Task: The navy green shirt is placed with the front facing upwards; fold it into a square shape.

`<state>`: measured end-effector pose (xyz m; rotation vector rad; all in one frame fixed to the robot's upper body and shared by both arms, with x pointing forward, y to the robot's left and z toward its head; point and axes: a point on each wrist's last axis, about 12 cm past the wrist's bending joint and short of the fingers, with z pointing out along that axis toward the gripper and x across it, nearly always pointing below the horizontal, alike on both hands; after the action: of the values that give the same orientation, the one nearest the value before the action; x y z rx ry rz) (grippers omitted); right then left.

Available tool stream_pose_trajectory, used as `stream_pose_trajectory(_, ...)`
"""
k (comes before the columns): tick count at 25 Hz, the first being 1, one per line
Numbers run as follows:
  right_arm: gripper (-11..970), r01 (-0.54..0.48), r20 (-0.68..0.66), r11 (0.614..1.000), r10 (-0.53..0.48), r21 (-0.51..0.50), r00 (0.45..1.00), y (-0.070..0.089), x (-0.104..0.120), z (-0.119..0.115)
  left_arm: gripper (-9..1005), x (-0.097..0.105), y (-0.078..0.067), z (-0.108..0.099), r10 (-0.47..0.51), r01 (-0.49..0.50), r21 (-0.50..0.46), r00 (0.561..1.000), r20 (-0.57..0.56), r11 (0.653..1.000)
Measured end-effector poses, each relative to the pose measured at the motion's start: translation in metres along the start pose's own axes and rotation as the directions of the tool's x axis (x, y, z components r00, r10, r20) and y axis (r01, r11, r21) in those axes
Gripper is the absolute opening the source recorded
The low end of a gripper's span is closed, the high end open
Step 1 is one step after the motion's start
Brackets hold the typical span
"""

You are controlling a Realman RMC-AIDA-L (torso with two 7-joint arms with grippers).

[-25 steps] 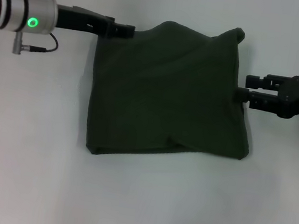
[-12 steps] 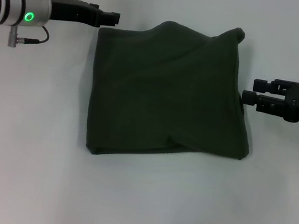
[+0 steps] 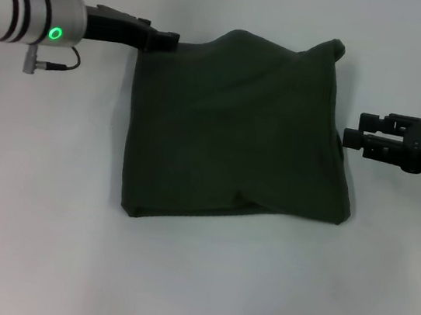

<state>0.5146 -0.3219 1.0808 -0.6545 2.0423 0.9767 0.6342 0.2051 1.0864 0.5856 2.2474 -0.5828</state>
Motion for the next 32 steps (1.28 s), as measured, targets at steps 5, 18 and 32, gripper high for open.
stream_pose_trajectory(5, 596, -0.005, 0.000, 1.000, 0.005, 0.002, 1.000, -0.001, 0.002, 0.001, 611, -0.003, -0.009, 0.006, 0.039, -0.038, 0.010, 0.999, -0.009, 0.999)
stream_pose_trajectory(18, 596, -0.009, -0.001, 1.000, 0.009, 0.009, 1.000, -0.002, 0.002, 0.000, 609, -0.025, -0.023, 0.005, -0.005, 0.007, 0.112, 1.000, -0.017, 0.994)
stream_pose_trajectory(32, 596, -0.019, -0.004, 1.000, 0.020, 0.020, 1.000, -0.003, 0.004, -0.002, 607, -0.023, -0.039, 0.011, -0.053, 0.070, 0.175, 0.994, -0.099, 0.982)
